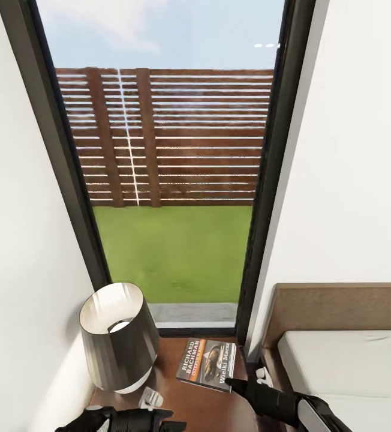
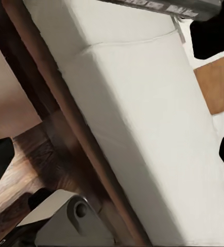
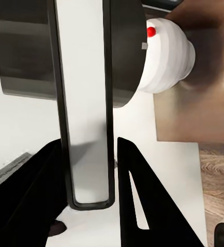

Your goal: In the bedroom, move the book from the bed onto either nightstand, and place the two sandals side by side next to the bed.

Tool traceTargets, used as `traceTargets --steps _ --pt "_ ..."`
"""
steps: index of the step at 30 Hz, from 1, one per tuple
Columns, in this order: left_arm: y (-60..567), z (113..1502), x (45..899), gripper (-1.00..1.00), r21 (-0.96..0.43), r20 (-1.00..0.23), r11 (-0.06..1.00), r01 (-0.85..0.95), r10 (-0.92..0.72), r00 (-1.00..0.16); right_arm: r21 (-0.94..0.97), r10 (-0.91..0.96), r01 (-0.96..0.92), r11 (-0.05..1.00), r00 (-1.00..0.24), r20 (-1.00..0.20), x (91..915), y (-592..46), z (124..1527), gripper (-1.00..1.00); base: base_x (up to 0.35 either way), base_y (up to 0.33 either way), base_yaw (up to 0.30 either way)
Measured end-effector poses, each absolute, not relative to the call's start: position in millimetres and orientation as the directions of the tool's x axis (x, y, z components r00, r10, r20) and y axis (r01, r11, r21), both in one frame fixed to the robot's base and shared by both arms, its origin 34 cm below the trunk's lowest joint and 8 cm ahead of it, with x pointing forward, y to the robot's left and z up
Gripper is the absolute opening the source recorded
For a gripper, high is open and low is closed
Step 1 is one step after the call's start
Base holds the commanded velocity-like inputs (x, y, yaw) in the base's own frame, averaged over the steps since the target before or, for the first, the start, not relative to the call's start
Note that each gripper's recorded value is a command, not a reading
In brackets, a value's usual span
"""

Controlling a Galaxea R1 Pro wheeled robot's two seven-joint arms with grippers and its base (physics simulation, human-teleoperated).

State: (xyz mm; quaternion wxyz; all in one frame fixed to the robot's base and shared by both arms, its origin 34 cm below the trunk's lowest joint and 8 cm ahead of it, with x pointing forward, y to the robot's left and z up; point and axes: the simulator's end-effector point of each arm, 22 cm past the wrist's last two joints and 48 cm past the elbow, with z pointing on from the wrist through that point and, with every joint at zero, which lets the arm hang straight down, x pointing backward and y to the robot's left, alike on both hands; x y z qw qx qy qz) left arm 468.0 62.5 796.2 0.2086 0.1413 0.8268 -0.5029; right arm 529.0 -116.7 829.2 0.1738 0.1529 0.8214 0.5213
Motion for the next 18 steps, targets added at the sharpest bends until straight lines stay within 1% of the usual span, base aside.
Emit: traceTargets --steps 2,4,9,18 --pt "58 816 466 1.0 -0.805 -0.494 0.366 0.466 0.022 -0.869 0.909 0.432 0.07 0.41 -0.893 -0.126 530 -117 828 -1.0 0.0 0.0 0.0" --pt "61 833 474 1.0 -0.832 -0.485 0.311 0.459 -0.006 -0.875 0.909 0.432 0.07 0.41 -0.893 -0.126 530 -117 826 -1.0 0.0 0.0 0.0" --pt "74 838 489 1.0 -0.841 -0.485 0.309 0.445 -0.062 -0.872 0.909 0.433 0.071 0.41 -0.893 -0.125 532 -117 821 -1.0 0.0 0.0 0.0" --pt "78 829 494 1.0 -0.841 -0.483 0.317 0.44 -0.072 -0.873 0.909 0.432 0.071 0.41 -0.893 -0.125 535 -116 813 -1.0 0.0 0.0 0.0"
